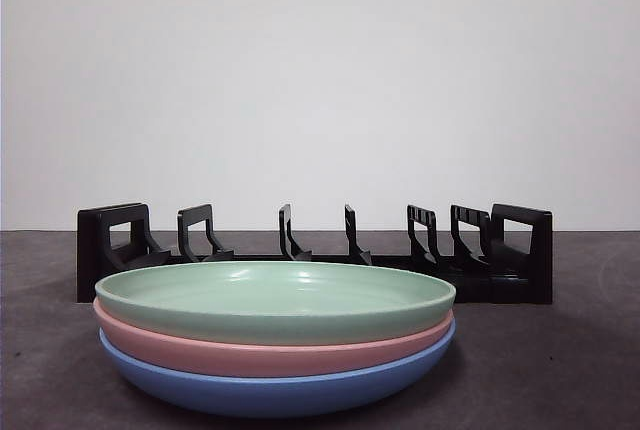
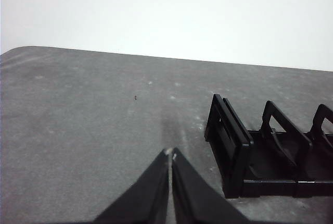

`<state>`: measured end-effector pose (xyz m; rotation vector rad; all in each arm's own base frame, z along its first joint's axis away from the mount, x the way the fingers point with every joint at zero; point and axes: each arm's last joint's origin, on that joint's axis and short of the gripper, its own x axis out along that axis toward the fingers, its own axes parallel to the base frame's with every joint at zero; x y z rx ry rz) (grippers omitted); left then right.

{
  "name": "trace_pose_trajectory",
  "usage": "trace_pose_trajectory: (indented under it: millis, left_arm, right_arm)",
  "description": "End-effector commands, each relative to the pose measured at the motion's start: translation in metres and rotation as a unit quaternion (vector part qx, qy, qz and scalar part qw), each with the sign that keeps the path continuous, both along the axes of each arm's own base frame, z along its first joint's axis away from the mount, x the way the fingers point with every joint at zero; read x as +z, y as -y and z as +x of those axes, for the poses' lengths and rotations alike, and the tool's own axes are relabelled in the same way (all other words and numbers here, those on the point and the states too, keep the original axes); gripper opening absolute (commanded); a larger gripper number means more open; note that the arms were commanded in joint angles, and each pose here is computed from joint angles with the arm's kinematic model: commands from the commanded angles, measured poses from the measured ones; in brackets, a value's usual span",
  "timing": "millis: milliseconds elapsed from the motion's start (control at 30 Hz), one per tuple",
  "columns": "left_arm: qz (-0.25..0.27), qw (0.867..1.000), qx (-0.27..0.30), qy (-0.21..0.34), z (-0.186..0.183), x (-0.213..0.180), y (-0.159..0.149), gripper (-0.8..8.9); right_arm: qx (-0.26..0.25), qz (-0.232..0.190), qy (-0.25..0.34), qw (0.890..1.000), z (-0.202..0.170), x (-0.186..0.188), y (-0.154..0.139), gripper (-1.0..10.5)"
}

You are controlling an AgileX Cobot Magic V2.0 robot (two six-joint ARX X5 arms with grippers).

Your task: Place the plate

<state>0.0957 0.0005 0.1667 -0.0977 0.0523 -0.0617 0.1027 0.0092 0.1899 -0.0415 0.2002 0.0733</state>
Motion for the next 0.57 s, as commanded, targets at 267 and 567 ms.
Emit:
trace_pose_trajectory:
  millis: [267,567]
  left_arm:
    - [-0.002,1.0,0.003,-0.004,0.001,-0.005,0.0,0.07]
    - [-0.002,1.0,0.003,0.0,0.001,-0.004,0.0,0.07]
  right_arm:
    - [-0.032,0.023,0.02,0.999,-0.007,-0.039,0.006,0.1]
    - [-0.031,0.025,0.052,0.998,-0.006,-0.033,0.006,0.1]
